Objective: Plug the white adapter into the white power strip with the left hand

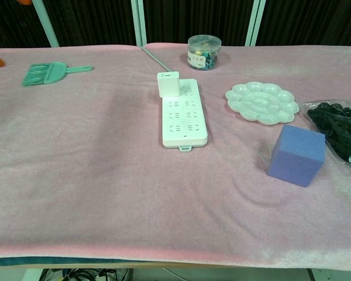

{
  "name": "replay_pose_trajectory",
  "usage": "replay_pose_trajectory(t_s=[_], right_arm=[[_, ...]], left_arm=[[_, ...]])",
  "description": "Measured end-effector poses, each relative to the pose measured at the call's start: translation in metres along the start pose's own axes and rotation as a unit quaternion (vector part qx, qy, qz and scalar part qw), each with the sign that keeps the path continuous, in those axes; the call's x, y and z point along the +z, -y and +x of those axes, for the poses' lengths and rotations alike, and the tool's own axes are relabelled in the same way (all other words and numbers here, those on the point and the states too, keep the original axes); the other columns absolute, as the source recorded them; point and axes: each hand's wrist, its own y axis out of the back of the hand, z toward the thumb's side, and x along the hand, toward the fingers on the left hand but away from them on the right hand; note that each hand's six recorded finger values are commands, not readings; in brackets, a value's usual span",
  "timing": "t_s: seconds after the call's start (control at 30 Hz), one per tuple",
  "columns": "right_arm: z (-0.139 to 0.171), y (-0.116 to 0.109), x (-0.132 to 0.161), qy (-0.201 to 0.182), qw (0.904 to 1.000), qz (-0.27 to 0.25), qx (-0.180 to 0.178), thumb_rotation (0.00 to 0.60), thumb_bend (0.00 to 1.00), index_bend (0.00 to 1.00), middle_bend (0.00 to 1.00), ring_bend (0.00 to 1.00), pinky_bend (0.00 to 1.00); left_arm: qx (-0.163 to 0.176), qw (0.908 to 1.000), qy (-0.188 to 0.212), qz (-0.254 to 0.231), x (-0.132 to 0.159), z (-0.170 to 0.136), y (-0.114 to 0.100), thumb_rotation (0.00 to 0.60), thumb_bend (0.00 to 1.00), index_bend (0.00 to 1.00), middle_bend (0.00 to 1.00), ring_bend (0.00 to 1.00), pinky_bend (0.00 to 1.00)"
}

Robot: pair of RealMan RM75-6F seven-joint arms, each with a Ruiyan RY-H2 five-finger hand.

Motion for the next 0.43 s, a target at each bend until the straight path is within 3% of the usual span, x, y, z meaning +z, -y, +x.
replay_pose_trajectory(t_s=[0.13,0.23,0.33,0.43], right_arm=[[0.001,0.001,0.003,-0.003,1.0,0.004,0.001,0.6,0.13,0.1,0.04,0.13,0.13],[0.001,0.001,0.003,-0.004,1.0,0.004,0.001,0.6,0.13,0.1,0.04,0.13,0.13],[0.0,0.001,0.002,-0.004,1.0,0.004,0.001,0.6,0.13,0.1,0.04,0.13,0.13],[-0.001,0.002,0.001,-0.003,1.0,0.003,0.002,0.6,0.13,0.1,0.04,0.13,0.13]], left_arm=[[0.015,0.9977,-0.039,-0.054,-0.06,-0.044,0.02,0.6,0.17,0.15,0.07,0.0,0.0],[0.03,0.9952,-0.067,-0.065,-0.102,-0.08,0.034,0.6,0.17,0.16,0.07,0.0,0.0],[0.042,0.9942,-0.084,-0.053,-0.129,-0.108,0.043,0.6,0.17,0.16,0.07,0.0,0.0],[0.047,0.9936,-0.088,-0.052,-0.135,-0.119,0.046,0.6,0.17,0.16,0.07,0.0,0.0]])
